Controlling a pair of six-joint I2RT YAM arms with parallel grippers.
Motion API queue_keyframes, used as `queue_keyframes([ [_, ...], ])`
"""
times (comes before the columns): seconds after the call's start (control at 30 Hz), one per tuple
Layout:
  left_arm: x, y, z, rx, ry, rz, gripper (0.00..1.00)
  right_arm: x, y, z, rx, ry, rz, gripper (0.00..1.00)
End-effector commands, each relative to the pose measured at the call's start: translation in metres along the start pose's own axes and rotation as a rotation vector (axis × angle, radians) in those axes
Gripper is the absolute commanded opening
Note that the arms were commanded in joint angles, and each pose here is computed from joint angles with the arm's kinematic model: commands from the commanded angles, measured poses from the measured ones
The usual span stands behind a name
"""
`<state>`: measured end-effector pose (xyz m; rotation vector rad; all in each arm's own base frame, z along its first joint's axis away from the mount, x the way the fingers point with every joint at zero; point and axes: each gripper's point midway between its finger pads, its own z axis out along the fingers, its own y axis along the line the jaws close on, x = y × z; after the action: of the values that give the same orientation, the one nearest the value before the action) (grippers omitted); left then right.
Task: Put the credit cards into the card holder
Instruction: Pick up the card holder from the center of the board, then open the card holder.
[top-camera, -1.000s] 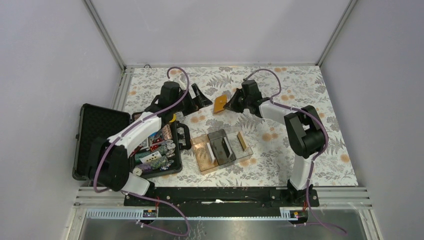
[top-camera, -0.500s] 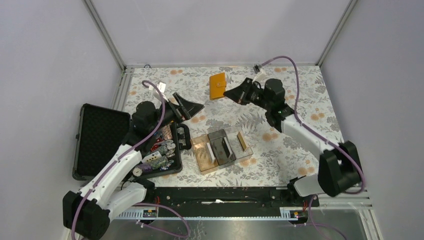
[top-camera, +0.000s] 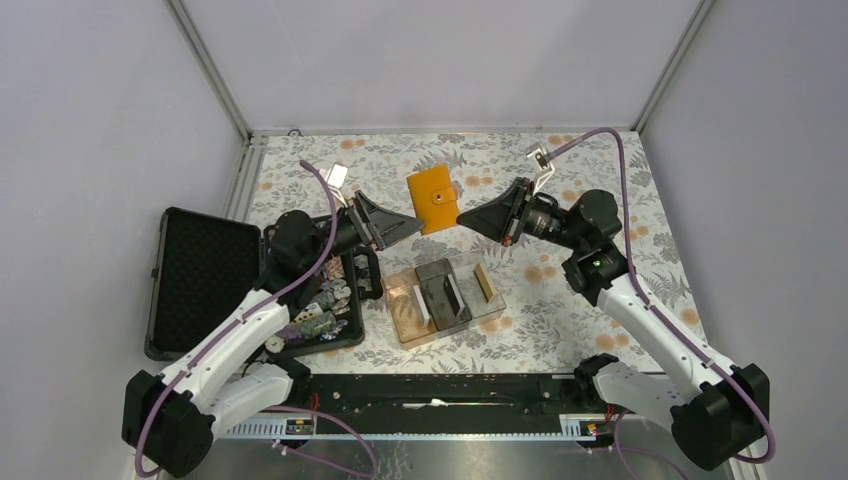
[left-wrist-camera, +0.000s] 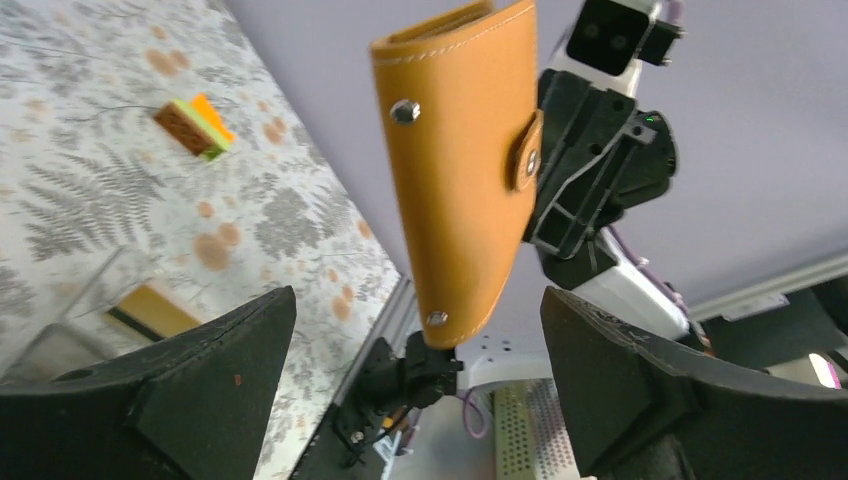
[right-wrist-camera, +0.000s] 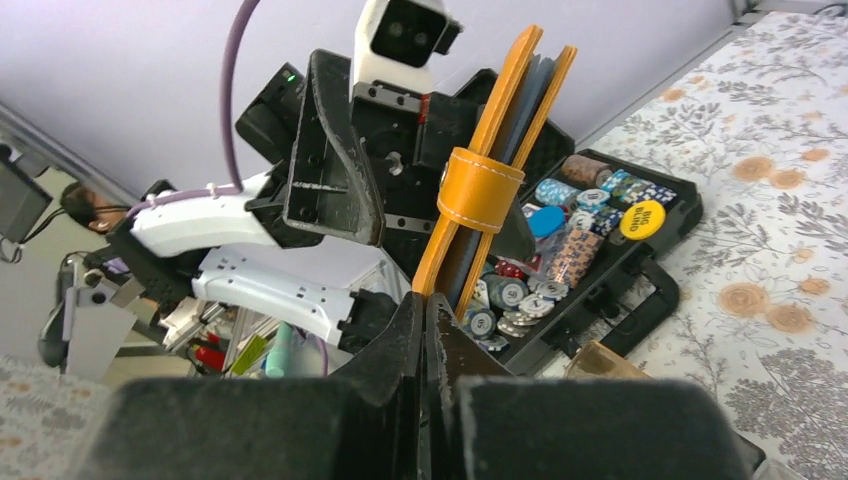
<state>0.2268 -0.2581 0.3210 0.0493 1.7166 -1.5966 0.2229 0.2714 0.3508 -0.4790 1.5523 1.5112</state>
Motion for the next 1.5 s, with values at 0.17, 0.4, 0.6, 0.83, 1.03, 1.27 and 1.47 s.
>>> queue_keyframes([
  [0.17, -0.008, -0.056, 0.006, 0.232, 0.011, 0.038, 0.55, 0.013, 0.03, -0.004, -0.141, 0.076, -0.021, 0.0],
  [0.4, 0.0, -0.045, 0.006, 0.18, 0.05, 0.049, 0.06, 0.029, 0.02, -0.007, -0.112, 0.143, -0.01, 0.0],
  [0.6, 0.011, -0.012, -0.005, -0.036, 0.168, 0.121, 0.0, 0.036, -0.01, -0.015, 0.082, 0.199, -0.072, 0.65],
  [0.83, 0.021, 0.023, -0.035, -0.212, 0.346, 0.228, 0.0, 0.027, -0.006, -0.022, 0.108, 0.179, -0.178, 0.76],
  [1.03, 0.052, 0.027, -0.041, -0.095, 0.524, 0.226, 0.0, 0.043, 0.019, -0.012, -0.067, 0.294, -0.156, 0.61],
  [1.27, 0.068, 0.028, -0.038, 0.002, 0.591, 0.181, 0.0, 0.073, 0.023, 0.004, -0.14, 0.427, -0.111, 0.52],
  [1.47, 0.073, 0.007, -0.041, 0.155, 0.607, 0.205, 0.0, 0.09, 0.007, 0.01, -0.151, 0.492, -0.071, 0.52],
])
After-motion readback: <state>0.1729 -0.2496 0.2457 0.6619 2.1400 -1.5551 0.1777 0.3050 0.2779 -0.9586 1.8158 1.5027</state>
